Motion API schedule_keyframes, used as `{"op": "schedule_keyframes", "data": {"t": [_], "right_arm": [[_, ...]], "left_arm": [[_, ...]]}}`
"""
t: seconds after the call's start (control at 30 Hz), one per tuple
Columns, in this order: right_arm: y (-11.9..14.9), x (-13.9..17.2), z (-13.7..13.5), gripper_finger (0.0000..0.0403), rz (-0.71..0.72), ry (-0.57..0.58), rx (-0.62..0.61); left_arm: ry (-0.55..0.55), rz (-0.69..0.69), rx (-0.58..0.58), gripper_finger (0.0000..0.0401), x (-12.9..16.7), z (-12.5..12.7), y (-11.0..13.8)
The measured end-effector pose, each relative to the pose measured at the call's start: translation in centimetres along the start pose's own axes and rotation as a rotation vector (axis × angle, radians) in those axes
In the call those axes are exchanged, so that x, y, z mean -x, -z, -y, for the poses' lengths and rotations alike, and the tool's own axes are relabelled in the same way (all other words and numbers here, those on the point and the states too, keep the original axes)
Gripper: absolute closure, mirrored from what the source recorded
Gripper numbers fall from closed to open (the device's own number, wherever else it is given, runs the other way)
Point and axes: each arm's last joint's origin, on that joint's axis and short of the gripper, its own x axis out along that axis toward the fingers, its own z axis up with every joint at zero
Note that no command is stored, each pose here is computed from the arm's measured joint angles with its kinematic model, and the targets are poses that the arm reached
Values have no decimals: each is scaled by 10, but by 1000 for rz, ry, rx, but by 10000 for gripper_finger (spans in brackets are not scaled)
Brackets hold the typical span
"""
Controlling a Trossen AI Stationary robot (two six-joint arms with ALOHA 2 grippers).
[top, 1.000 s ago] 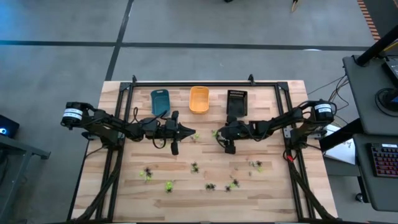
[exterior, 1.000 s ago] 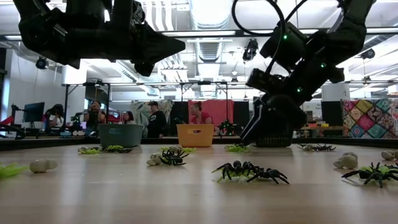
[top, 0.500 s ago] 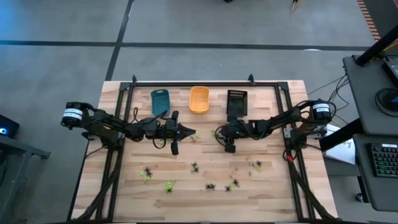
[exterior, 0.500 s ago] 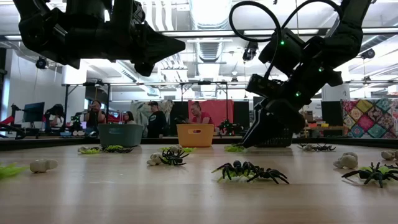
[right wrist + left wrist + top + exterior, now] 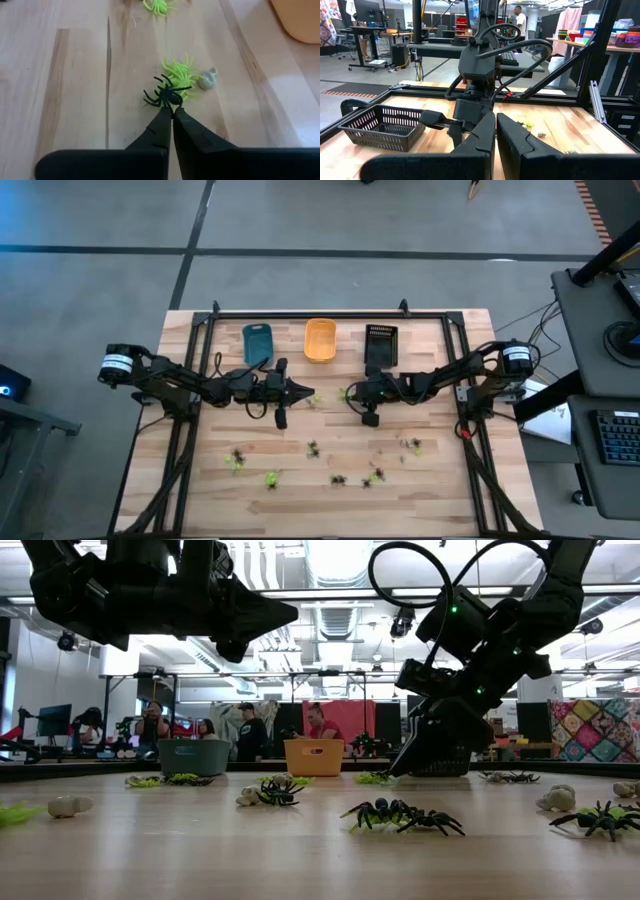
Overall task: Sort Halloween decoration
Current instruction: Put the black spider toy into the orange bin
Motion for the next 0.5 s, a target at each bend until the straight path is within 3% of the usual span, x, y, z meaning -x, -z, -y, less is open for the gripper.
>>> {"op": "schedule_keyframes", "data": {"t": [0.17, 0.5], "right_arm": [[-5, 8, -1, 394, 18, -33, -27], [3, 25, -14, 394, -118, -54, -66]], "left_arm": [[0, 0, 0, 401, 0, 0, 0], [0, 0, 0, 401, 0, 0, 0]]}}
